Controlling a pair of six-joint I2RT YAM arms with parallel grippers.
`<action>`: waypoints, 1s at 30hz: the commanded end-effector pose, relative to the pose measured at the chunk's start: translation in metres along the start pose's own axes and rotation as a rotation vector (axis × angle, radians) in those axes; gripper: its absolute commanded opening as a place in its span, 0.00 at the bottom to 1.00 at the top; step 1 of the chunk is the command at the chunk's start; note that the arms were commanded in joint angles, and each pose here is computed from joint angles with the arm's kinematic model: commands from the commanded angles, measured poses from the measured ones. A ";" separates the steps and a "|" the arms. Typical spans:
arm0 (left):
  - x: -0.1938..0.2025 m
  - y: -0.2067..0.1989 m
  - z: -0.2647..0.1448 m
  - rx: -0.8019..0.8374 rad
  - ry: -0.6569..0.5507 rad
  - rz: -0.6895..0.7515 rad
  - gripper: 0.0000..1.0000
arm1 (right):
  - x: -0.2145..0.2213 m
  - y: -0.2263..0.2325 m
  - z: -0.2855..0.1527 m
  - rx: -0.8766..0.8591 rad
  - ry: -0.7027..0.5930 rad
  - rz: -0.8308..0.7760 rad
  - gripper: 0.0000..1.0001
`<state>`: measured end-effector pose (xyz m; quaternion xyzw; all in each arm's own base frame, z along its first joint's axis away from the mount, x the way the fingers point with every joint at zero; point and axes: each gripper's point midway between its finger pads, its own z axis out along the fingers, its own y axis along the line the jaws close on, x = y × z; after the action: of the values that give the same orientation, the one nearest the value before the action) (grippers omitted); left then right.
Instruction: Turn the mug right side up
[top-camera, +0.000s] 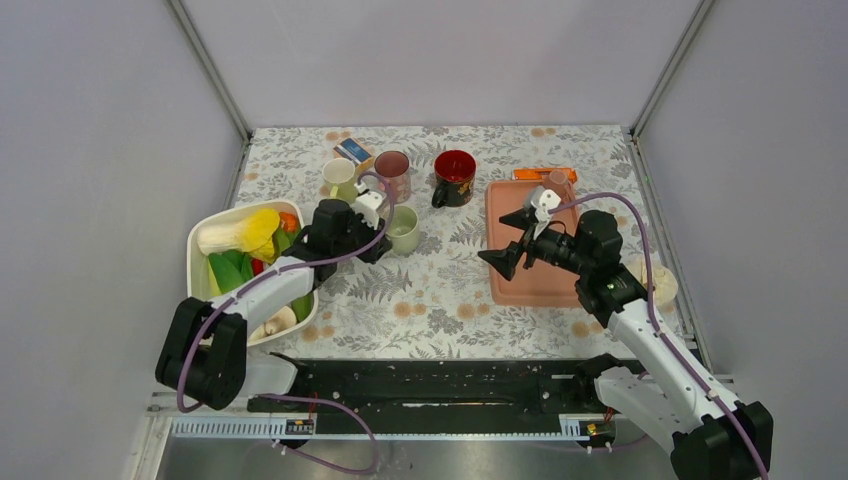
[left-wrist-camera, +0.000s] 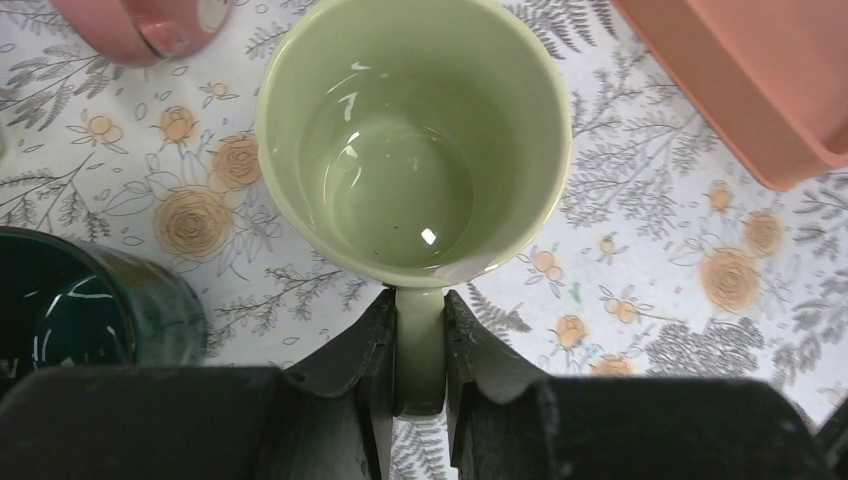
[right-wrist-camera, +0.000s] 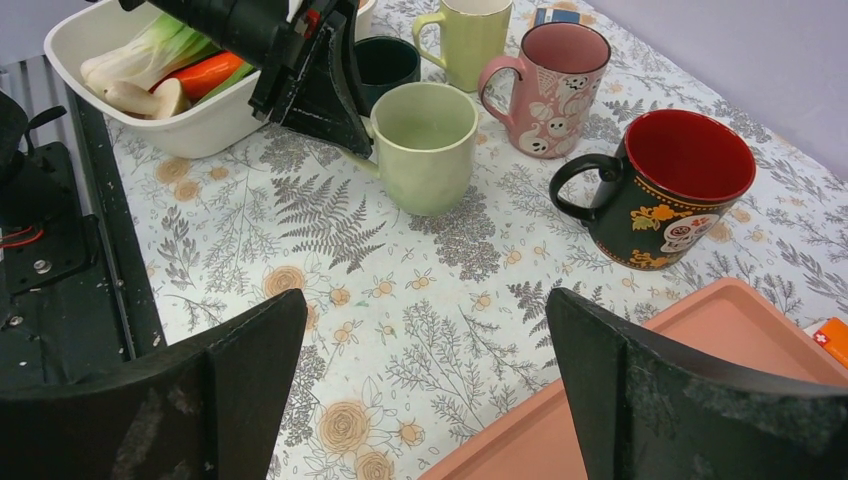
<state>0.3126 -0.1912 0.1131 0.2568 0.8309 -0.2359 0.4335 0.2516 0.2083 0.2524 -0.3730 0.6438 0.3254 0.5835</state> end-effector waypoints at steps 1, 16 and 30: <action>-0.050 0.021 0.007 -0.086 -0.181 0.080 0.00 | -0.013 -0.006 -0.004 0.021 -0.055 -0.043 0.99; -0.043 0.037 0.028 -0.125 -0.051 -0.006 0.00 | -0.014 -0.005 -0.007 0.011 -0.071 -0.038 0.99; -0.033 0.043 0.042 -0.134 0.049 -0.041 0.00 | -0.016 -0.005 -0.009 0.010 -0.078 -0.038 0.99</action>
<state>0.3552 -0.1845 0.0786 0.2205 0.8824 -0.1788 0.3752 0.2526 0.2007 0.2542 -0.3669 0.6372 0.3258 0.5943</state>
